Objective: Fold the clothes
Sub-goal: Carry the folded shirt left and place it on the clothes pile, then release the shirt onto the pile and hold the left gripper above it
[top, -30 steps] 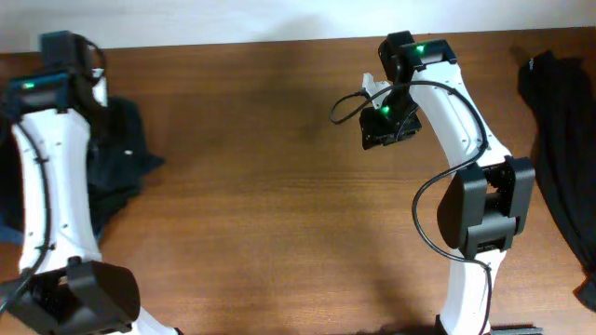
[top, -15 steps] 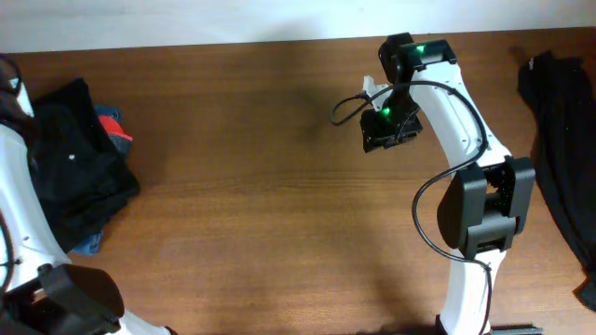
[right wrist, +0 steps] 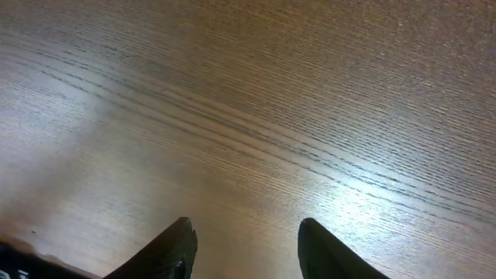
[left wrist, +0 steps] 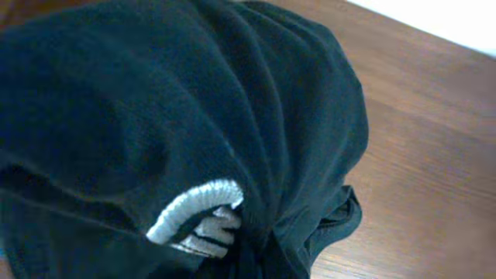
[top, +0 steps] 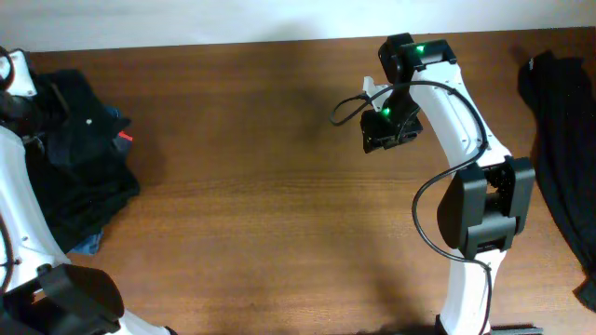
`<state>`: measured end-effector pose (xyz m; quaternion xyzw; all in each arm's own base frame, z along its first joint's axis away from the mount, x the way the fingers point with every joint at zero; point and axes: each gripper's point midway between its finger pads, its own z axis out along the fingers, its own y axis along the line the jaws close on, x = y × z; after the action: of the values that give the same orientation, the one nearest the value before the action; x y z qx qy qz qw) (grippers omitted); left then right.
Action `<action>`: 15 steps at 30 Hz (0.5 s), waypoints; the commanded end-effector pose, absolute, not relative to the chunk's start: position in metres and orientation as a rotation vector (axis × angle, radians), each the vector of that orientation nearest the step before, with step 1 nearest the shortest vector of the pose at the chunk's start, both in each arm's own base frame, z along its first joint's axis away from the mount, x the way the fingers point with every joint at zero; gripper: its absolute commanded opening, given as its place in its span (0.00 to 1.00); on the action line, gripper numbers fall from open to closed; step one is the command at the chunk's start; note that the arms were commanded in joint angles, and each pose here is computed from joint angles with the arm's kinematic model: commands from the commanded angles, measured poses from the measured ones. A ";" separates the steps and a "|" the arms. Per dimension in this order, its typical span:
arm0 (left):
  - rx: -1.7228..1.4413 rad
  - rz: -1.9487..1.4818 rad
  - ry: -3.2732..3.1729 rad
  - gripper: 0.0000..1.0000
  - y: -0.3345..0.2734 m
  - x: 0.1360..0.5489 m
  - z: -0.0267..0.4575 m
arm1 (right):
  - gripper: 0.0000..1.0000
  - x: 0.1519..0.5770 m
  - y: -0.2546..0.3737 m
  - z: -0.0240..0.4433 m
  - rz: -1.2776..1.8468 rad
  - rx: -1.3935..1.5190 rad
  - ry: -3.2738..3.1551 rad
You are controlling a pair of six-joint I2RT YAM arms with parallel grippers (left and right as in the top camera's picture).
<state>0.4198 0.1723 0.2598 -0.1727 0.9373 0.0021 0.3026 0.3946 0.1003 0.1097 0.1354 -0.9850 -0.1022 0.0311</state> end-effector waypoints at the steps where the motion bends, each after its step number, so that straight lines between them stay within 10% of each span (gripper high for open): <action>1: -0.393 -0.042 2.417 0.00 0.163 0.423 0.284 | 0.48 0.393 0.099 0.113 -0.303 0.434 -3.040; 15: -0.504 0.102 2.549 0.00 0.200 0.428 0.227 | 0.48 0.392 0.098 0.113 -0.302 0.427 -3.035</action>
<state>0.4311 0.1766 0.2292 -0.1759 0.9451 -0.0095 0.2751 0.3943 0.1002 0.1098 0.1352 -0.9850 -0.1022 0.0317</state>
